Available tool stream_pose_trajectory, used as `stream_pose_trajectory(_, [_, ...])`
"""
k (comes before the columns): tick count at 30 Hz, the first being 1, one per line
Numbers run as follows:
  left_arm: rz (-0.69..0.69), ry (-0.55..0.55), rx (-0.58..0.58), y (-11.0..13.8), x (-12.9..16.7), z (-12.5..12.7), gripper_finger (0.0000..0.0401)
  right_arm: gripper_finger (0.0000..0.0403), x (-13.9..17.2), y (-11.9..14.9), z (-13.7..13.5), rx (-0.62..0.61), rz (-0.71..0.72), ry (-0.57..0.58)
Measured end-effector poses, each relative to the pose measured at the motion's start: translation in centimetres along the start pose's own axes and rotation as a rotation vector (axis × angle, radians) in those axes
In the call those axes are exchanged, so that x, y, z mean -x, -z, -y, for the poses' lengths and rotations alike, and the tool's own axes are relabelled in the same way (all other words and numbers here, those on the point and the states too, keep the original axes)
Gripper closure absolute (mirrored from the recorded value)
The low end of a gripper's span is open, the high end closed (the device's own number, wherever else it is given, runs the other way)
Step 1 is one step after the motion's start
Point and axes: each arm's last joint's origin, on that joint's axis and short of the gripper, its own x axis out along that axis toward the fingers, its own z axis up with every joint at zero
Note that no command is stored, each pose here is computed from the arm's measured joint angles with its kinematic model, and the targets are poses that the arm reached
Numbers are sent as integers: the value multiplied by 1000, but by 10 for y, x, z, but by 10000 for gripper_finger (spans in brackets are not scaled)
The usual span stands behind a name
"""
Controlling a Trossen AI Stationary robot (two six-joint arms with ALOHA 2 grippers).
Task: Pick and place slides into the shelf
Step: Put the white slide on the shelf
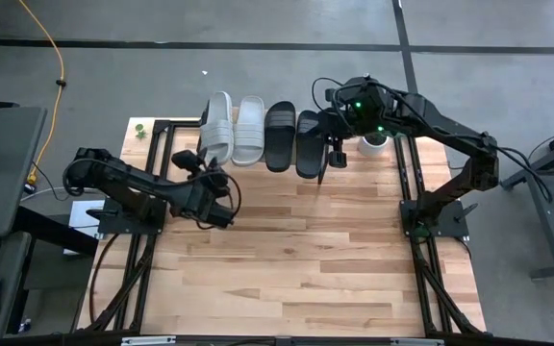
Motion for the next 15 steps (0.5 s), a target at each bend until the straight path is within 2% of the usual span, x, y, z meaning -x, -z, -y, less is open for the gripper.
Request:
stream_pose_trajectory(6, [20,-6,21,-8,2,-5,213,402,0,0,0,0,0,0])
stream_pose_trajectory(11, [-18,55,73,-9,5,-1,213,402,0,0,0,0,0,0])
stream_pose_trajectory(15, [23,93,87,-10,16,3,213,402,0,0,0,7,0,0])
